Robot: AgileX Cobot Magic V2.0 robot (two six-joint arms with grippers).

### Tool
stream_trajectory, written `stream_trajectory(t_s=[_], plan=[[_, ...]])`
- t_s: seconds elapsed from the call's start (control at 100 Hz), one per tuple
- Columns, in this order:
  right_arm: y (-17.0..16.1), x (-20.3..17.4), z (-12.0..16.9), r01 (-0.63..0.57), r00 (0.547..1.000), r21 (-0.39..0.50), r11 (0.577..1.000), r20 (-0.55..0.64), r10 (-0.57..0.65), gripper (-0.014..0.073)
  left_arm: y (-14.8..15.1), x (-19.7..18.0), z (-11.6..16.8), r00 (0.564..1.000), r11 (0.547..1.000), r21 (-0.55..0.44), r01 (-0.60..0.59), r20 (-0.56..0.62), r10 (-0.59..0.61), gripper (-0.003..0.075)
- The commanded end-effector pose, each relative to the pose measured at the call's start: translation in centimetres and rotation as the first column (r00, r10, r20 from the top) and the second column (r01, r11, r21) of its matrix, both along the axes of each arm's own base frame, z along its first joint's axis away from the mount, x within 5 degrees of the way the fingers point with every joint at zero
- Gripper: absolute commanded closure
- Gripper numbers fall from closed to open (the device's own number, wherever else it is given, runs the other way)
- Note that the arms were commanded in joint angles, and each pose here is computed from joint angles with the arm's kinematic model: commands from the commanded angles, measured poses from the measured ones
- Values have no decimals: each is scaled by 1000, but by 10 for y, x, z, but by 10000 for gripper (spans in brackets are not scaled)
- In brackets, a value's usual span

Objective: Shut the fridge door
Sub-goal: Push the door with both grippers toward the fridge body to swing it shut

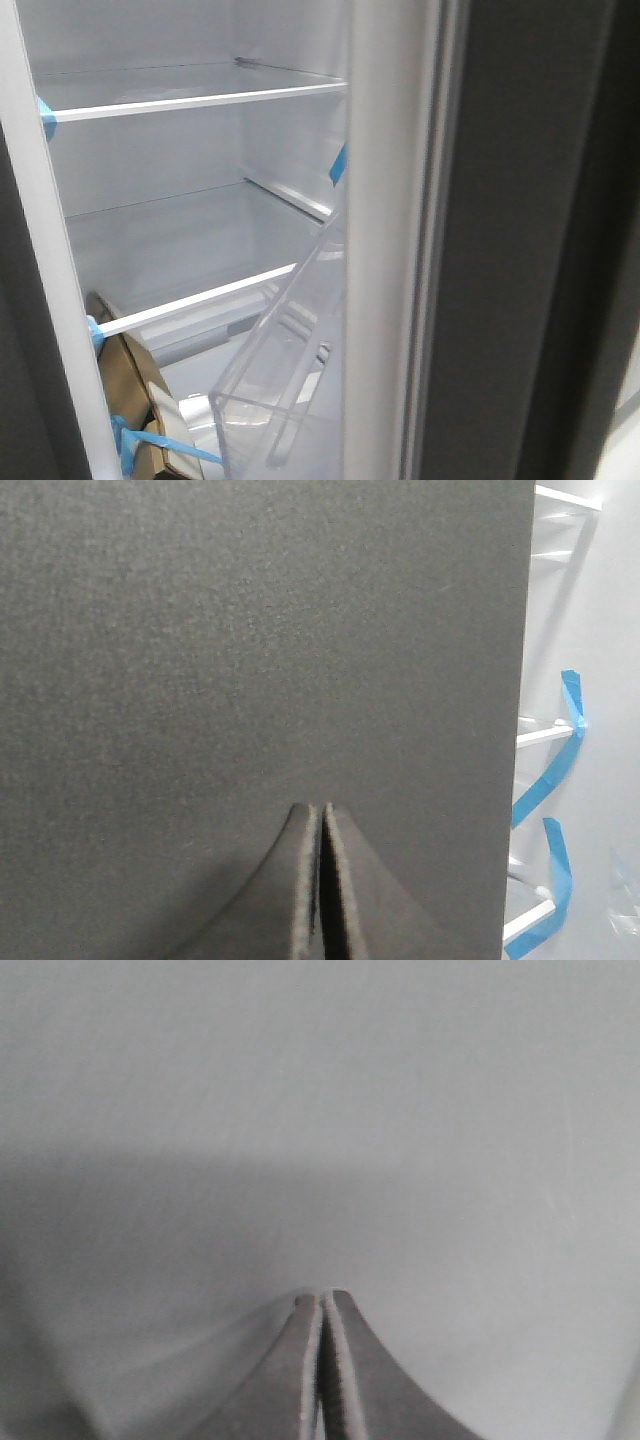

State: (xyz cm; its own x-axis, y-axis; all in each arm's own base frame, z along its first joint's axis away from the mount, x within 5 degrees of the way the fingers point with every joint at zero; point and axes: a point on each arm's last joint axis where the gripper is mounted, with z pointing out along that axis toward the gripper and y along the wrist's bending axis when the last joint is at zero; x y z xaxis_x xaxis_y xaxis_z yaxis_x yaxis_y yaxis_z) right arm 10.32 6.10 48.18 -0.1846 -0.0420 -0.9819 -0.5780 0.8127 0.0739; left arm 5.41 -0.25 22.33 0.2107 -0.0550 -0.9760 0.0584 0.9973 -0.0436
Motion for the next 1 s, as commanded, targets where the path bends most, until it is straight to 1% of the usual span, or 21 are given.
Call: stream_trajectory(t_s=[0.0,0.11,0.39,0.79,0.99], plan=[[5,10,18,-12,998,40,999,66,10,639,0,0,-5,999,1000,-12,-4,47,5,740],[15,27,20,-45,998,30,999,42,43,639,0,0,-5,999,1000,-12,-4,47,5,740],[41,69,24,-95,995,18,995,26,95,639,0,0,-5,999,1000,-12,-4,47,5,740],[72,140,16,-84,996,-10,996,8,84,639,0,0,-5,999,1000,-12,-4,47,5,740],[82,167,12,-70,997,-14,997,15,70,639,0,0,-5,999,1000,-12,-4,47,5,740]])
